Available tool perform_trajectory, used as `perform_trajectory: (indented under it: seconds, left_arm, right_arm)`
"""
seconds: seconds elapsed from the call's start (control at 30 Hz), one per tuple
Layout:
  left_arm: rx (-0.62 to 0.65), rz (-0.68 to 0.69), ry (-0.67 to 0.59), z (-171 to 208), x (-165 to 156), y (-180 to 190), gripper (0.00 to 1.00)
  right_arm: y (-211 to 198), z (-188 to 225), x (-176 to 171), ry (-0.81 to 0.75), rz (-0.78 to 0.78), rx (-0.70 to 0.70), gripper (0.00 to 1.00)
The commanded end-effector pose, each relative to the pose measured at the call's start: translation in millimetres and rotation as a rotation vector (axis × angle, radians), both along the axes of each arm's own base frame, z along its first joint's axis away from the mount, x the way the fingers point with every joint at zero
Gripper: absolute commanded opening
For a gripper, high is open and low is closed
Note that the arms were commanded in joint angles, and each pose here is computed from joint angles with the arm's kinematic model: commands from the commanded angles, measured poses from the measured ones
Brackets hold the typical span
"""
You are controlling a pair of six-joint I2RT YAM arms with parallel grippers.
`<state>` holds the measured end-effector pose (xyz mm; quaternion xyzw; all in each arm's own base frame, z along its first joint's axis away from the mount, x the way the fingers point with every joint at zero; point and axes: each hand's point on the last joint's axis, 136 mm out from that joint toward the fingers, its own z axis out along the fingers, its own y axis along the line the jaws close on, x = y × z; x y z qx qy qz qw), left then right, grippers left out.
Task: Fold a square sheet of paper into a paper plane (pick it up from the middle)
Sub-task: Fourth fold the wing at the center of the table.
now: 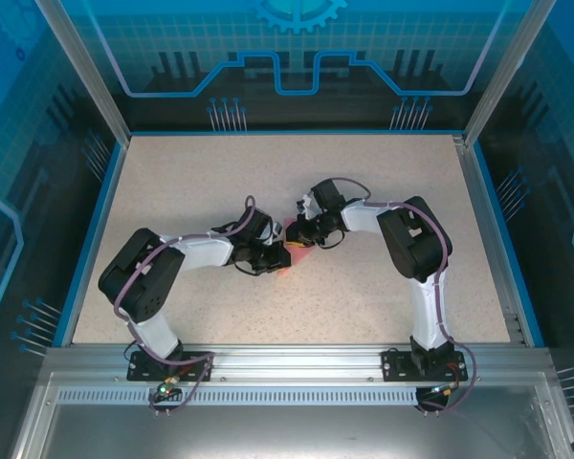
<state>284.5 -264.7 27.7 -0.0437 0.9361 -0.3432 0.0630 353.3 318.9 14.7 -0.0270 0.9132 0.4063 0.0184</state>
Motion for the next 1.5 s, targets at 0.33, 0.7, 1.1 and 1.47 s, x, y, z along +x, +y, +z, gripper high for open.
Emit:
perform_trajectory:
  seconds: [0.33,0.7,1.1,1.47]
  left_arm:
    - [0.083,0.068,0.075,-36.5,-18.6,33.7,0.10]
    - [-0.039,0.063,-0.034,19.7,-4.6,20.0,0.11]
    - [-0.106,0.061,-0.059,22.7,26.5,-3.6,0.13]
    - [0.112,0.145,0.011,-25.6,28.4,25.7,0.08]
  right_arm:
    - [-20.4,-56.0,-24.8,0.119,-0.007,-0.145,0.16]
    - [-20.3,-55.4,-23.8,0.117,-0.015,-0.144,0.16]
    - [-20.9,-56.5,-21.6,0.124,-0.037,-0.129,0.16]
    - [-18.0,-45.2,-16.9,0.107,-0.043,-0.095,0.17]
